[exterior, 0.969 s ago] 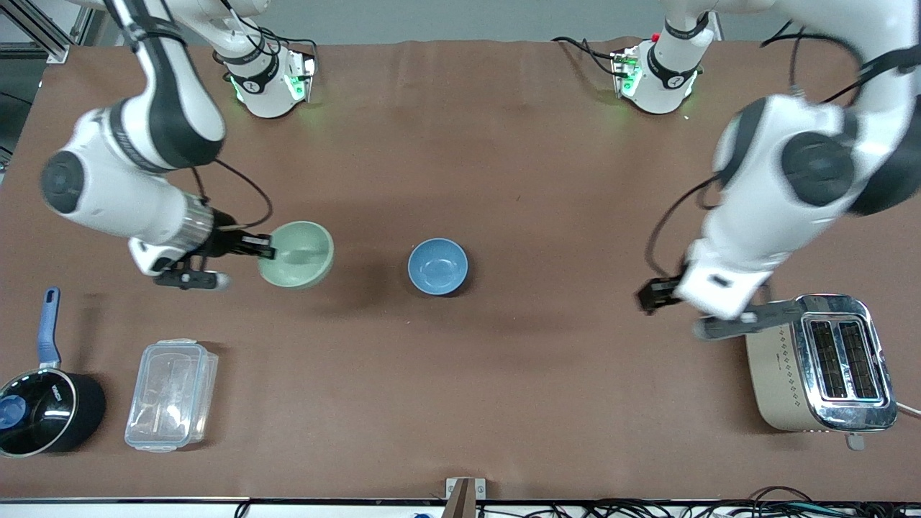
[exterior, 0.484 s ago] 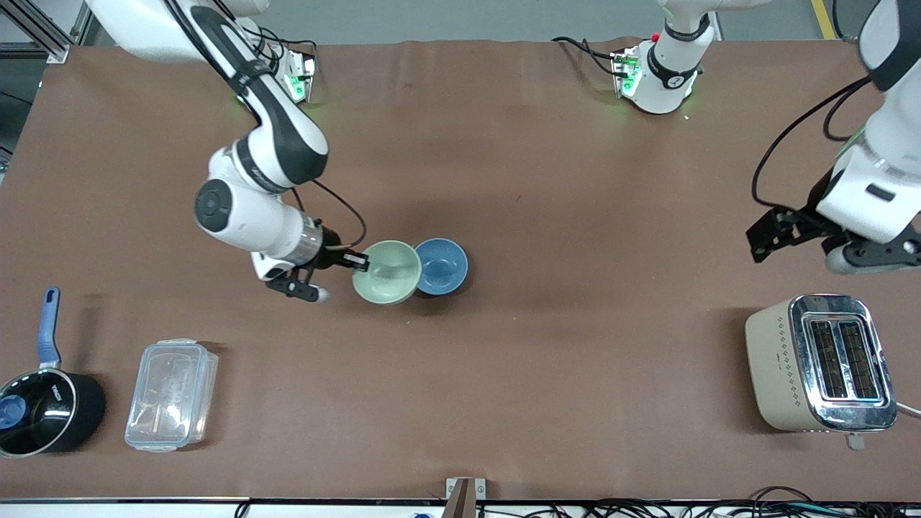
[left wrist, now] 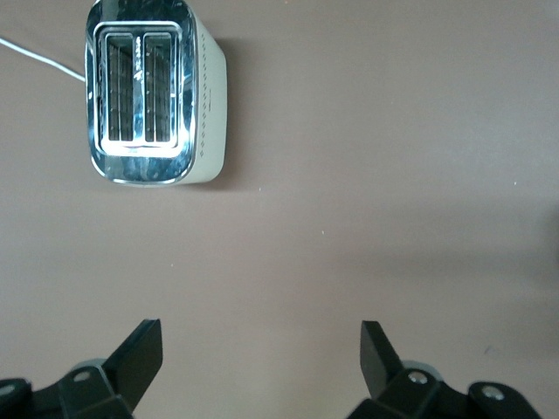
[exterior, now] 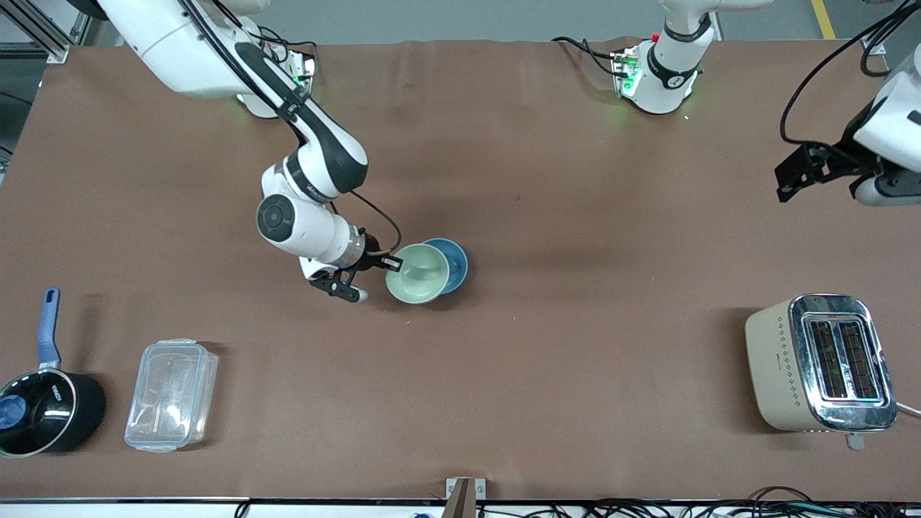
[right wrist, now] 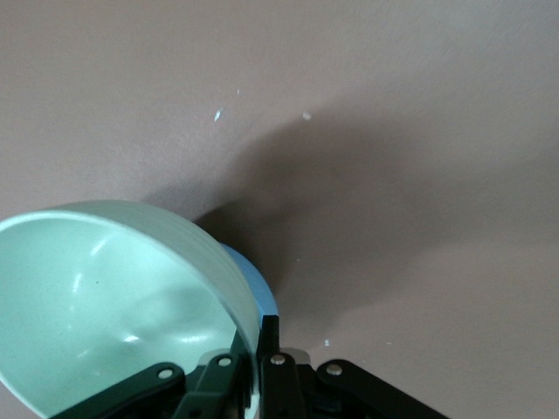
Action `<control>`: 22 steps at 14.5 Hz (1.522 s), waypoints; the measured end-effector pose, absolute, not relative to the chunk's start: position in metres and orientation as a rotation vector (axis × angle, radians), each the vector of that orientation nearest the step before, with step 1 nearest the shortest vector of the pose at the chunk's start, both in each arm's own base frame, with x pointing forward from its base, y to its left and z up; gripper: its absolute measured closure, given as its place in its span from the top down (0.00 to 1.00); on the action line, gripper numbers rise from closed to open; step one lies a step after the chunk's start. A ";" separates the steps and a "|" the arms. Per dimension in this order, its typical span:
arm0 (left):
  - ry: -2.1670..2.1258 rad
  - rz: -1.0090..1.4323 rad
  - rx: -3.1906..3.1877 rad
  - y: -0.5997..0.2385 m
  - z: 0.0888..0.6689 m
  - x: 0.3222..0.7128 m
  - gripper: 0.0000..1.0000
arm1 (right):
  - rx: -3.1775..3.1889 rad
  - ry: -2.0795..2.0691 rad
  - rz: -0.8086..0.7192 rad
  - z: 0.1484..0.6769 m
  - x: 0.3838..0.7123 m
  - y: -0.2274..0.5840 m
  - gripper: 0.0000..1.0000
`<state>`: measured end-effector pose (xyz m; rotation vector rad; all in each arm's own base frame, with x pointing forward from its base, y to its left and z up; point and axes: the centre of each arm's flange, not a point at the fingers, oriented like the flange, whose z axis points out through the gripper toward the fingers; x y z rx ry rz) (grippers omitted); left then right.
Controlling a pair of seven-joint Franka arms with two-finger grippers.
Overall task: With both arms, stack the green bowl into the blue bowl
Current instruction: 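Lower the green bowl into the blue bowl with the right gripper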
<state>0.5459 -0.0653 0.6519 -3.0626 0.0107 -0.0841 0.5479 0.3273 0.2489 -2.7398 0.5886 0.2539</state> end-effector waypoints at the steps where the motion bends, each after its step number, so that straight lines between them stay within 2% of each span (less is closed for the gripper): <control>1: 0.009 -0.083 -3.062 -0.064 0.653 0.541 1.00 | -2.736 0.606 0.268 0.244 0.544 0.333 0.05; 9: 0.004 -0.079 -3.062 -0.062 0.653 0.537 1.00 | -2.717 0.663 0.332 0.246 0.526 0.359 0.05; 22: 0.029 -0.082 -3.062 -0.071 0.654 0.534 1.00 | -2.739 0.654 0.343 0.238 0.520 0.357 0.07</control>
